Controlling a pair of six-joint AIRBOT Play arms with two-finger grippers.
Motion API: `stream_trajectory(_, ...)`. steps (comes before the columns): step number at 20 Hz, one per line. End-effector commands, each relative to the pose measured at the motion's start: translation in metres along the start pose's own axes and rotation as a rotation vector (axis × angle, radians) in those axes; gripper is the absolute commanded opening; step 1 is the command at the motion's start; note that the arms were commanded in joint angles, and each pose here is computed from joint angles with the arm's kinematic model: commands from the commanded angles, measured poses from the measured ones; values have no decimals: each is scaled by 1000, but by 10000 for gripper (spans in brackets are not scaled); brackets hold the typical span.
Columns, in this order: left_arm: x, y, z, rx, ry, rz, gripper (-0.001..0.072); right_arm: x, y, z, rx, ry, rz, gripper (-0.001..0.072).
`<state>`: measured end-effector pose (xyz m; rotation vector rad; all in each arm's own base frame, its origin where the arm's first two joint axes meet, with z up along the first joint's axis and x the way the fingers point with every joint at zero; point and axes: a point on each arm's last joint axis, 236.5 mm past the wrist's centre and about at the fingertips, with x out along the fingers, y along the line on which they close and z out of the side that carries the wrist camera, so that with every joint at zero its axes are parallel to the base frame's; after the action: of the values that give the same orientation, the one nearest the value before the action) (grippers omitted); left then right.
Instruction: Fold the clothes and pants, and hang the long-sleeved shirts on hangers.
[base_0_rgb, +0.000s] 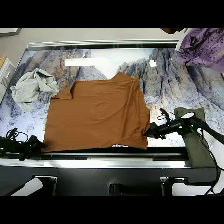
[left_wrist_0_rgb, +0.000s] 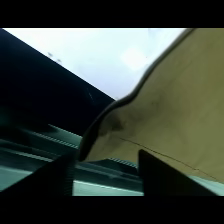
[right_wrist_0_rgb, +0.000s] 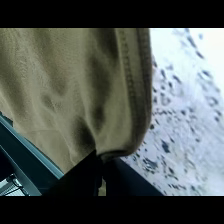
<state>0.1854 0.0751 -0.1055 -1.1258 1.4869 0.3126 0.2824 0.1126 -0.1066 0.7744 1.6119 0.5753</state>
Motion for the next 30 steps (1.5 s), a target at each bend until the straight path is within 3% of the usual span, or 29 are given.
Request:
stream_trajectory(1,7,-4,7,-8,-10,-33,272,0,4,-1,-2,4,12,28)
stream_trajectory(2,7,-4,8,-7,-14,-32,221,-2,5,0,-8,-4,9,28)
stream_trajectory(3,7,-4,9,-7,-19,-31,219,-4,6,2,-19,-18,3,28)
stream_trajectory(5,7,-3,11,-2,-29,-29,24,-10,11,6,-42,-48,-7,27)
stream_trajectory(9,6,-13,14,27,-48,-63,13,-22,31,9,-105,-101,9,26)
stream_trajectory(13,-7,-73,25,196,-111,-134,11,-23,92,37,-314,-238,-4,24)
stream_trajectory(17,-71,-178,53,451,-297,-161,11,-98,176,104,-509,-526,-125,24)
stream_trajectory(20,-183,-283,56,624,-569,-264,11,-198,267,127,-697,-773,-190,24)
stream_trajectory(24,-362,-353,4,727,-976,-382,11,-326,385,69,-927,-1076,-242,25)
stream_trajectory(30,-518,-304,-104,651,-1466,-328,11,-422,438,-93,-1038,-1383,-320,25)
